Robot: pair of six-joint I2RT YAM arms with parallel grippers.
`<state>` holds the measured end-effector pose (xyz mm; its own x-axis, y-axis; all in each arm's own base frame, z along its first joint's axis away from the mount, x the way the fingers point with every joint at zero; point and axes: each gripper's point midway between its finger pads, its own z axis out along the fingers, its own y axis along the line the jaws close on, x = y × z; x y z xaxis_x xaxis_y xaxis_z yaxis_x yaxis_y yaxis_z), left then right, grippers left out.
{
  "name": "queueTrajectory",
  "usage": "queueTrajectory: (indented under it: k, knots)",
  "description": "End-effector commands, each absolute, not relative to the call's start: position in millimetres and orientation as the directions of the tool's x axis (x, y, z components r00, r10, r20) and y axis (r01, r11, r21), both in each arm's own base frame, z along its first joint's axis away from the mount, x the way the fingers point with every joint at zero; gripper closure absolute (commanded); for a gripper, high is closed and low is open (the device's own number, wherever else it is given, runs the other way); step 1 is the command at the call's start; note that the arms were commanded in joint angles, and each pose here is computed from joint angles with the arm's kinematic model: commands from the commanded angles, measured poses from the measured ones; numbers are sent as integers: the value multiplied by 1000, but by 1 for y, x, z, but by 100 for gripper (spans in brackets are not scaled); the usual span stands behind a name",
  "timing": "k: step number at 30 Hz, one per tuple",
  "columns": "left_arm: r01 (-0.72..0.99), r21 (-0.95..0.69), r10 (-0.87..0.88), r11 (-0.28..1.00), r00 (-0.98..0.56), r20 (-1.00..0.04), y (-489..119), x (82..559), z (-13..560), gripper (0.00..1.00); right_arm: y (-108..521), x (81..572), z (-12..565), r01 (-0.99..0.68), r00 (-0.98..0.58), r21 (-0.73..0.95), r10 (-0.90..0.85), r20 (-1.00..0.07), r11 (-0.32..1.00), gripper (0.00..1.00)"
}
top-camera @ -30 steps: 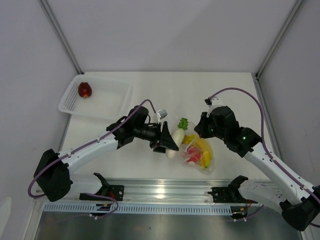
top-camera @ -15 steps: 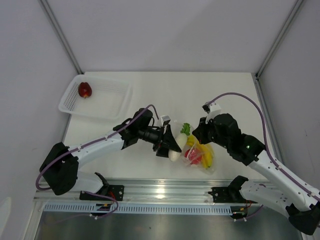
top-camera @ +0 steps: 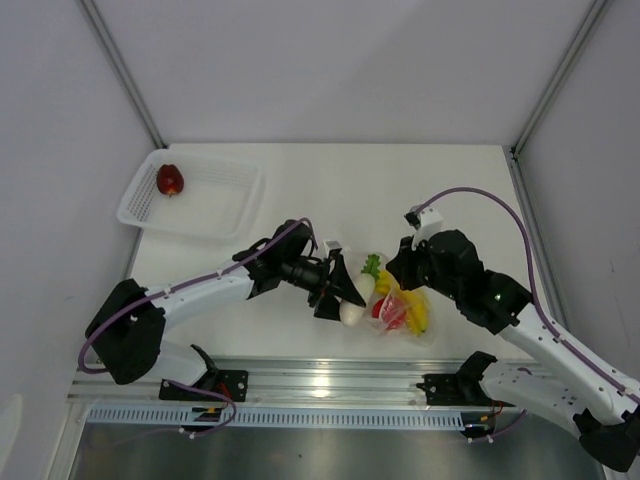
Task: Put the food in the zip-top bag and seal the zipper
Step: Place the fake vegetable in the zipper food storage bag.
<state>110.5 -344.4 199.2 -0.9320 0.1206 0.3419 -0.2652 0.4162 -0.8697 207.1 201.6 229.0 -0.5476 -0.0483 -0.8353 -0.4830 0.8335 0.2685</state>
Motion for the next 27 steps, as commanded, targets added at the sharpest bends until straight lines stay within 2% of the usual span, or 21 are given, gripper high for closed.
queueTrajectory:
  k: [1,4,5,6,7,8,9,13,16,20,23,24,25,27]
  knots:
    - [-313,-860,115,404,-915,388,-350,110,209,55,204,210,247,-510,-489,260,-28,-872,820,100]
    - [-333,-852,84,404,-914,397,-350,113,208,42,205,210,248,-511,-489,269,-19,-872,816,100]
    - [-330,-854,80,403,-917,392,-351,115,210,41,206,209,248,-513,-491,271,-19,-871,815,100]
    - [-332,-851,68,407,-918,390,-351,116,209,32,207,209,248,-515,-491,274,-18,-871,812,100]
    - [-327,-853,67,407,-920,385,-352,118,211,32,207,209,249,-515,-489,277,-14,-872,811,100]
    - [-330,-849,64,412,-919,389,-353,118,211,23,208,209,250,-517,-489,280,-10,-872,809,100]
    - [-333,-850,62,409,-919,389,-353,119,212,19,209,208,249,-520,-492,283,-12,-870,806,100]
    - [-312,-873,77,376,-928,364,-357,122,224,18,210,209,248,-520,-495,284,-13,-869,806,100]
    - [-244,-892,73,380,-954,292,-359,128,233,17,212,208,248,-525,-495,282,-18,-869,803,100]
    - [-73,-956,126,285,-986,112,-363,132,257,18,211,208,248,-523,-493,280,-17,-870,805,100]
    - [39,-967,74,252,-997,-21,-360,139,267,18,210,209,249,-516,-493,280,-13,-870,809,100]
    - [62,-963,56,261,-997,-49,-357,141,267,15,210,209,248,-516,-494,279,-15,-869,810,100]
    - [140,-955,16,261,-990,-141,-355,148,276,14,209,209,247,-514,-497,278,-17,-868,812,100]
    - [167,-932,-18,322,-983,-182,-346,153,271,9,209,208,247,-512,-499,278,-18,-866,813,100]
